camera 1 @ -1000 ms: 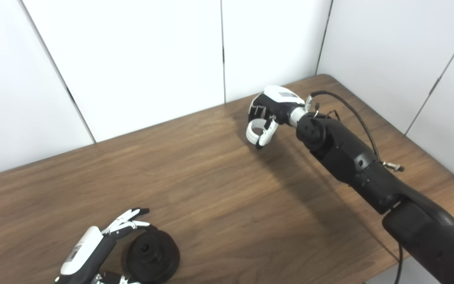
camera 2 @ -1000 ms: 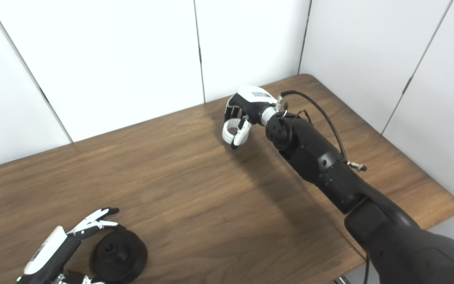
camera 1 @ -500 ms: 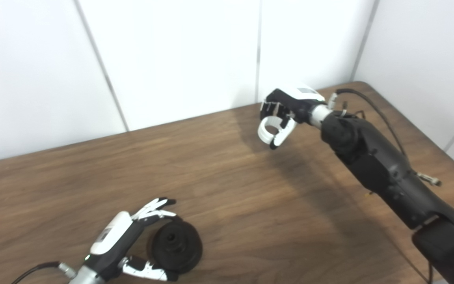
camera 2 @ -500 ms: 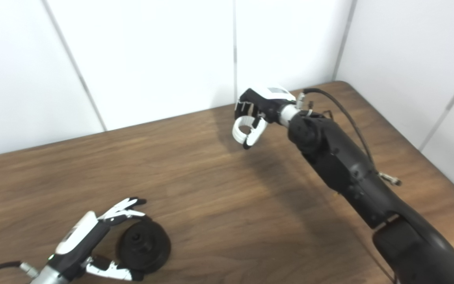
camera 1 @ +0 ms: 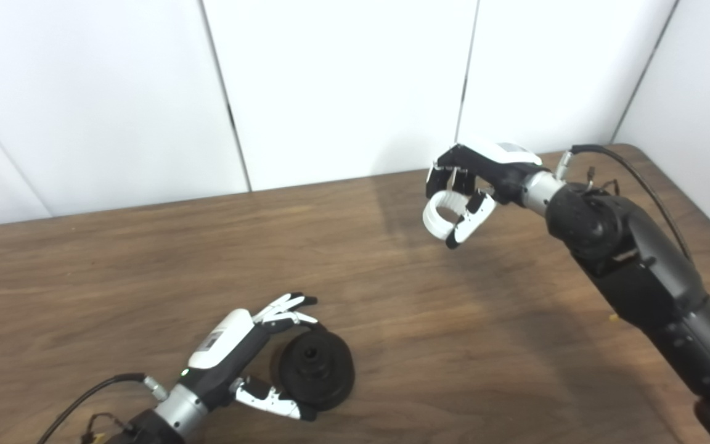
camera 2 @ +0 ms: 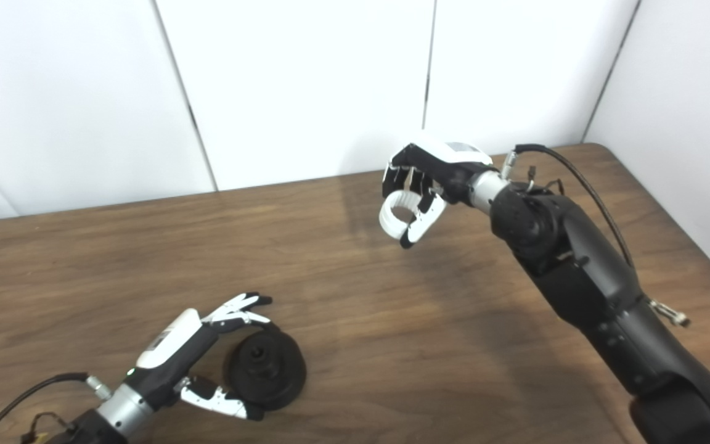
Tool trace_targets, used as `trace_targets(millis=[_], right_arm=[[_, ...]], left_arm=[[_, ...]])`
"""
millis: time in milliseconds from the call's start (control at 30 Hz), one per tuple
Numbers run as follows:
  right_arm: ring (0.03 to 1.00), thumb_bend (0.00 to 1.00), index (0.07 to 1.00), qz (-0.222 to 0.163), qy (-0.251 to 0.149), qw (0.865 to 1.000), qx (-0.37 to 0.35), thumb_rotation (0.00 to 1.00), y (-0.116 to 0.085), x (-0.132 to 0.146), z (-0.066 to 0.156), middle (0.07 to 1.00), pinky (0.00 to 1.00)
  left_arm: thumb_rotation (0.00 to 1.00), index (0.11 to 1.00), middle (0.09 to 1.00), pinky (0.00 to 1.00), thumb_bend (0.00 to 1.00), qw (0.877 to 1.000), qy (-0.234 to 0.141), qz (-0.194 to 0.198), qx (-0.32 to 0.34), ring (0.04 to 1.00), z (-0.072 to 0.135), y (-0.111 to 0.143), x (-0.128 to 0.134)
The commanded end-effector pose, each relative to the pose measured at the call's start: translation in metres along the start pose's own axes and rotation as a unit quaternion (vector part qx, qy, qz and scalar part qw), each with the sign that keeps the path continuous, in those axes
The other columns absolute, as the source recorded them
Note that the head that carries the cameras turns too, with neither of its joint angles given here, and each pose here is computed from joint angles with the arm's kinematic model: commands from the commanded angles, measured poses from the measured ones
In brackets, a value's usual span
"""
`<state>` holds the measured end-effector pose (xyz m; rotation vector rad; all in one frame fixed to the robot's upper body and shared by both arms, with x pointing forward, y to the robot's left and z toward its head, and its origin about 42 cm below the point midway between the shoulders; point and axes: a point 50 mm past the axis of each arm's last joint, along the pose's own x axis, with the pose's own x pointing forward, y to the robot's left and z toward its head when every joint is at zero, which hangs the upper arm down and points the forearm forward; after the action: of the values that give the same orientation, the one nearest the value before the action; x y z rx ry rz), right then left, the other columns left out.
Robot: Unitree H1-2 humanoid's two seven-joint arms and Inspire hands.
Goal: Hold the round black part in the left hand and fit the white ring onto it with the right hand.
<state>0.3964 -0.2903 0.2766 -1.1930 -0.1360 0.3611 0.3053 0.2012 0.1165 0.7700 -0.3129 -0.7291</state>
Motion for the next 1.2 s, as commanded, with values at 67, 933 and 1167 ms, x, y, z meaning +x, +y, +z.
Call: trace_targets(millis=[67, 933, 1167], right_arm=[[0.434, 0.52, 0.495, -0.019, -0.043, 0.999, -0.018, 0.0, -0.023, -0.008, 0.019, 0.493, 0.42], [0.409, 0.52, 0.51, 0.022, -0.165, 0.986, 0.008, 0.0, 0.008, -0.031, 0.082, 0.492, 0.35], [0.411, 0.52, 0.512, 0.036, -0.19, 0.981, 0.022, 0.0, 0.021, -0.027, 0.097, 0.488, 0.35]], left_arm=[[0.07, 0.484, 0.93, 0.85, 0.52, 0.999, 0.039, -0.035, 0.003, 0.961, -0.009, -0.014, 0.002], [0.07, 0.483, 0.921, 0.82, 0.52, 0.998, 0.048, -0.034, 0.012, 0.956, 0.0, -0.025, 0.026], [0.07, 0.483, 0.92, 0.8, 0.52, 0.998, 0.053, -0.036, 0.021, 0.953, 0.0, -0.028, 0.028]])
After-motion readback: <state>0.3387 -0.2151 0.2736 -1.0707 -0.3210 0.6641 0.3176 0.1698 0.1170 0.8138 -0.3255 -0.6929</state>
